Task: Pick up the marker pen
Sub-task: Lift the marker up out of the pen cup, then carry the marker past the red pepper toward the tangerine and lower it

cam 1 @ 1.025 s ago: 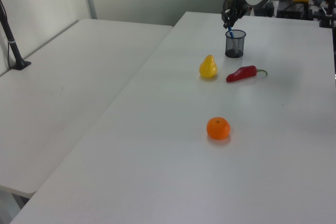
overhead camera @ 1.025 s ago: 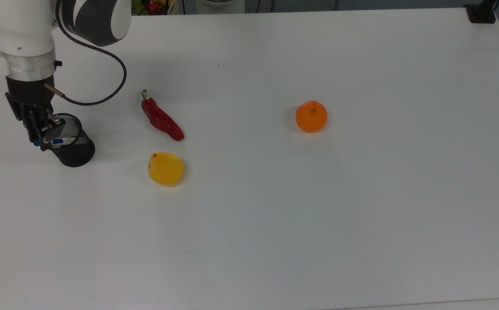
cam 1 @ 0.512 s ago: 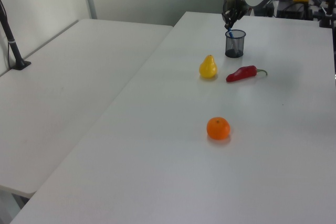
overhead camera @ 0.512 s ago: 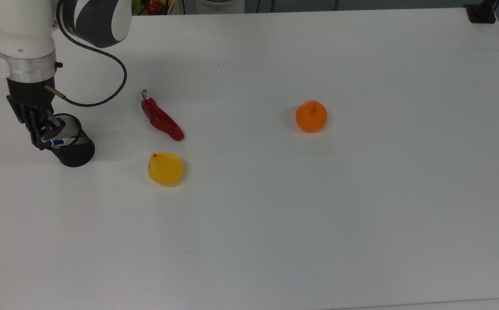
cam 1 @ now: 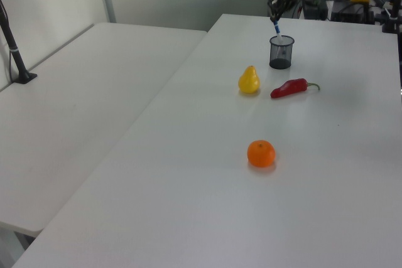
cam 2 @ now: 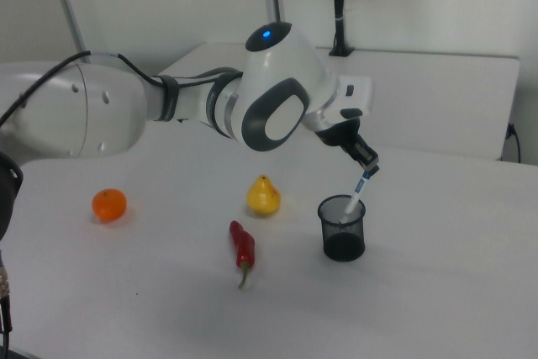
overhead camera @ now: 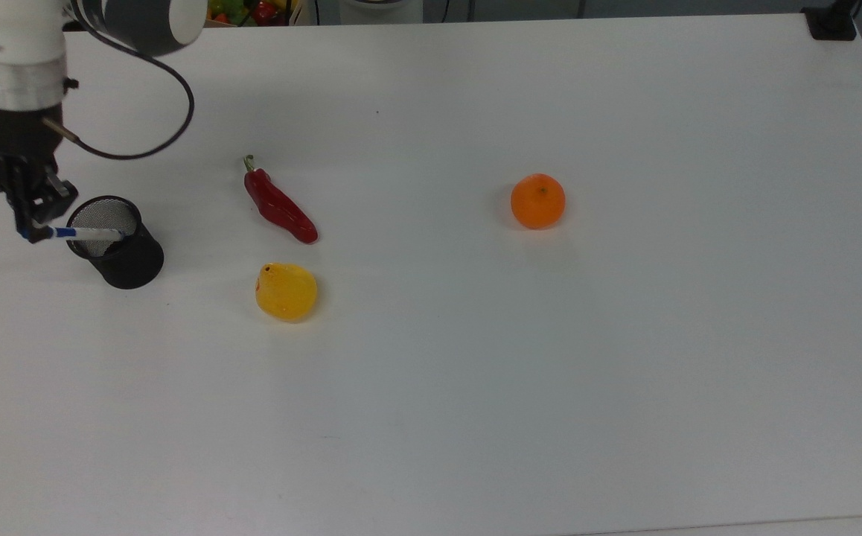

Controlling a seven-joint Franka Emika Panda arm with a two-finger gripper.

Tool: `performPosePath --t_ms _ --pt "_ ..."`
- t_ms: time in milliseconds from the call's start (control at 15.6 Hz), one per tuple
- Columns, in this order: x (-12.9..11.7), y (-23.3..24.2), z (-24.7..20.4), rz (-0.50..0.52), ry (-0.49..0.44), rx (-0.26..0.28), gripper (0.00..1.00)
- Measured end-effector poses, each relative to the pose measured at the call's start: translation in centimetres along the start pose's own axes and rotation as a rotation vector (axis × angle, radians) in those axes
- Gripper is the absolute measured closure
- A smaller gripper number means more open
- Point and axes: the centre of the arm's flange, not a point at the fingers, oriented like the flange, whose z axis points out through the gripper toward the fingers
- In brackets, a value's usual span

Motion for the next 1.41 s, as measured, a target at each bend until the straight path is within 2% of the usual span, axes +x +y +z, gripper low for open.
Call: performPosePath --t_ms 320,448,640,960,1217,1409 --pt "2.4 0.1 -5.9 0.014 0.082 0.024 0.82" --pt "3.0 0.1 -7.5 0.028 0.051 0.030 0.82" --pt "3.1 -0.5 -9.2 0.028 -0.045 0.044 0.82" --pt "-0.4 -5.7 -9.4 -0.044 -0.273 0.090 0.82" --pt "-4.0 -10.2 -9.7 -0.167 -0.445 0.123 0.82" --pt "-6.5 -13.6 -10.0 -0.266 -0.524 0.133 0.82"
